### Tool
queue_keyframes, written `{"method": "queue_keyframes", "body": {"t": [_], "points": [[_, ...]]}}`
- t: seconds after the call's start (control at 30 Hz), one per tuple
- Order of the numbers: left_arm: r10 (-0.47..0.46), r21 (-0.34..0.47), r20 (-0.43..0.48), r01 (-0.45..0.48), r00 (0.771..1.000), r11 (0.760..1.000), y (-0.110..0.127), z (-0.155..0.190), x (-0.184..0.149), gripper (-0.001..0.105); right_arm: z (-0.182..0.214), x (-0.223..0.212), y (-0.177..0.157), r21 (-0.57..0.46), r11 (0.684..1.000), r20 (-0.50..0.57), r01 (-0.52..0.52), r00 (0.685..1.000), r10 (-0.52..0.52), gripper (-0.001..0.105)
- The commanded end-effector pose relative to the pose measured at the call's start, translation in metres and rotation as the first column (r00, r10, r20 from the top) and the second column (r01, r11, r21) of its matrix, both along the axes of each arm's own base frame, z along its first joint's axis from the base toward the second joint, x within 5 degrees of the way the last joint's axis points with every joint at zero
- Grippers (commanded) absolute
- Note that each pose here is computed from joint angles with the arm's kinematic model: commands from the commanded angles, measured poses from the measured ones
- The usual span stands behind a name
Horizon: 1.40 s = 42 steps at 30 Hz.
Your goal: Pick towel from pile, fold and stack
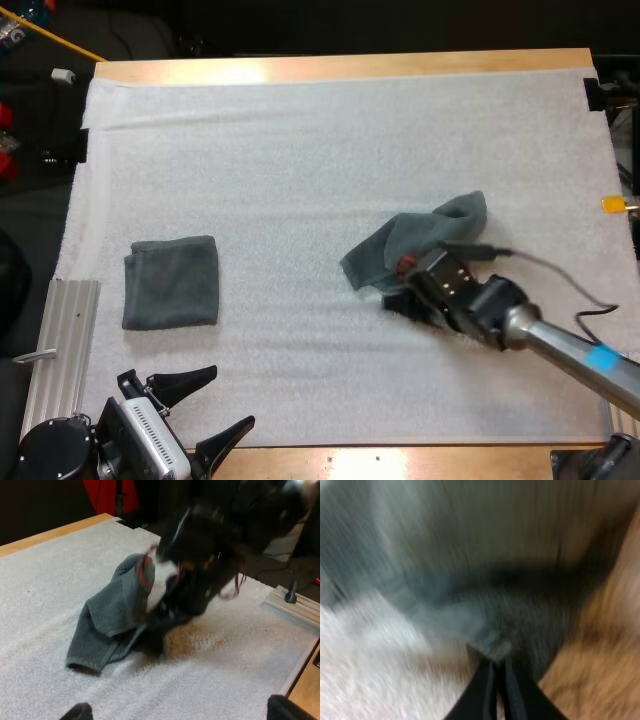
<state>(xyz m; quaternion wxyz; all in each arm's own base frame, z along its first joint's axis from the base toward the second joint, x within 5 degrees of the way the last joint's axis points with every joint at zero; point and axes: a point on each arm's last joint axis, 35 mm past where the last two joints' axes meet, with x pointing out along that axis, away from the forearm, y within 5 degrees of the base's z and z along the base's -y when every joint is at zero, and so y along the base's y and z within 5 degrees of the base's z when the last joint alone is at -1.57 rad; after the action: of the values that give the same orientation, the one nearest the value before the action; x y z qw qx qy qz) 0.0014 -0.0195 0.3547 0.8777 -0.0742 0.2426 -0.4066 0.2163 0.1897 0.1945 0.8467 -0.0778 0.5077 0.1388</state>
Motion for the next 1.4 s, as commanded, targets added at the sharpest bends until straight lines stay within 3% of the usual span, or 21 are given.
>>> {"method": "queue_keyframes", "body": {"t": [0.0,0.23,0.37,0.6,0.67,0.83,0.93,1.37], "points": [[-0.008,-0.005,-0.015,0.008,1.000,1.000,0.000,0.000,0.000,0.066,0.020,0.001,-0.001,-0.022,0.999,0.066,-0.031,0.997,0.032,0.000],[-0.008,-0.005,-0.015,0.008,1.000,1.000,0.000,0.000,0.000,0.066,0.095,0.003,-0.002,-0.013,0.993,0.236,-0.116,0.965,0.116,0.000],[-0.008,-0.005,-0.015,0.008,1.000,1.000,0.000,0.000,0.000,0.066,0.105,0.002,-0.003,-0.020,0.993,0.226,-0.118,0.967,0.120,0.000],[-0.008,-0.005,-0.015,0.008,1.000,1.000,0.000,0.000,0.000,0.066,0.089,-0.006,-0.009,-0.067,0.989,0.138,-0.131,0.981,0.139,0.000],[-0.008,-0.005,-0.015,0.008,1.000,1.000,0.000,0.000,0.000,0.066,0.082,-0.008,-0.011,-0.082,0.988,0.115,-0.133,0.983,0.142,0.004],[-0.008,-0.005,-0.015,0.008,1.000,1.000,0.000,0.000,0.000,0.066,0.056,-0.011,-0.010,-0.063,0.982,0.013,-0.180,0.983,0.181,0.039],[-0.008,-0.005,-0.015,0.008,1.000,1.000,0.000,0.000,0.000,0.066,0.040,-0.008,-0.006,-0.063,0.980,-0.025,-0.191,0.982,0.190,0.051],[-0.008,-0.005,-0.015,0.008,1.000,1.000,0.000,0.000,0.000,0.066,-0.025,0.009,0.009,-0.158,0.969,-0.175,-0.189,0.971,0.160,0.051]]}}
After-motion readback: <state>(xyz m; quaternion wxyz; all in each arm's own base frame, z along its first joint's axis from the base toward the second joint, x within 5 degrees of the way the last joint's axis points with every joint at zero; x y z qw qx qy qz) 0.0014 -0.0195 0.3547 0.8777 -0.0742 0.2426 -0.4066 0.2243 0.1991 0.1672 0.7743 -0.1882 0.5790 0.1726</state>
